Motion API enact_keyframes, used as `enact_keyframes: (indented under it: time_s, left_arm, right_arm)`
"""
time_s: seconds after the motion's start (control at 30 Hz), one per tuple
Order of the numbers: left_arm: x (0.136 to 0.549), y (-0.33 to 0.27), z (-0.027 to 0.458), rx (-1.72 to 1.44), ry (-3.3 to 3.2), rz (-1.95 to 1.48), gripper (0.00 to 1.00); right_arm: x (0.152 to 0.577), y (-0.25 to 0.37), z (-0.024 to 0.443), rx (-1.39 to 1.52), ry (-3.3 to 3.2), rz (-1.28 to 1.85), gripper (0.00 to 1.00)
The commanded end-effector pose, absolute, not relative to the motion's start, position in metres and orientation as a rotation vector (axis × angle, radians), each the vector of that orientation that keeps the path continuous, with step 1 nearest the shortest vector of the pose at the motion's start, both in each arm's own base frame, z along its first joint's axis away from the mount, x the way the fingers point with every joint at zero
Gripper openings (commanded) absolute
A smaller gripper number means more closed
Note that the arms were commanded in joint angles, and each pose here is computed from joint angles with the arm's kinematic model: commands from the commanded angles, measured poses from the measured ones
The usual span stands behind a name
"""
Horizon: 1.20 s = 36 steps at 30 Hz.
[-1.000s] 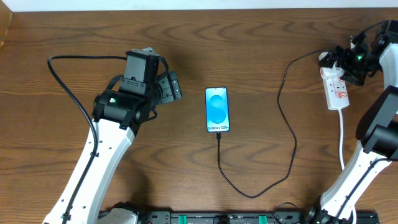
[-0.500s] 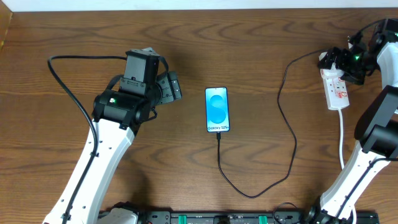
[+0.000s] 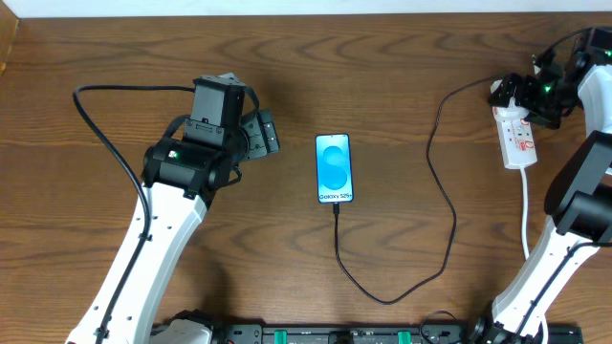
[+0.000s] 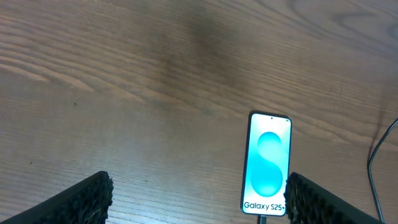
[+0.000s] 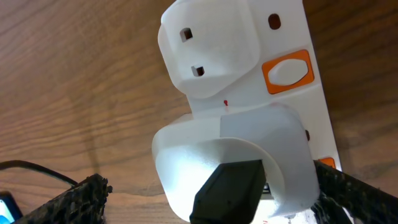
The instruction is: Plug charger to phone and switch on socket
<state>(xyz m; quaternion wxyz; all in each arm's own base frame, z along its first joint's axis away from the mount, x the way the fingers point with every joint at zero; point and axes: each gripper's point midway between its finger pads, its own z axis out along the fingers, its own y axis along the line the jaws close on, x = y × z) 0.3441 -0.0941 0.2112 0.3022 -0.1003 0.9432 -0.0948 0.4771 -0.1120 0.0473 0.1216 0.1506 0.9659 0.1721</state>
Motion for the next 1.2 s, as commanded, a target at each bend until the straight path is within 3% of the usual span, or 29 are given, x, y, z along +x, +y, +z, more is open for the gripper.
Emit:
enact_keyframes:
  time_s: [0.0,1.17]
  left_arm:
    - [0.345,-0.091,0.214,-0.262,2.491,-0.235,0.88]
    - [0.345,-0.091,0.214,-0.262,2.491,-0.235,0.88]
  right_arm:
    - [0.475,-0.106,0.050,0.396,2.825,0.498,0.99]
    - [0.464,-0.078,0.041,0.468,2.820,0.730,0.99]
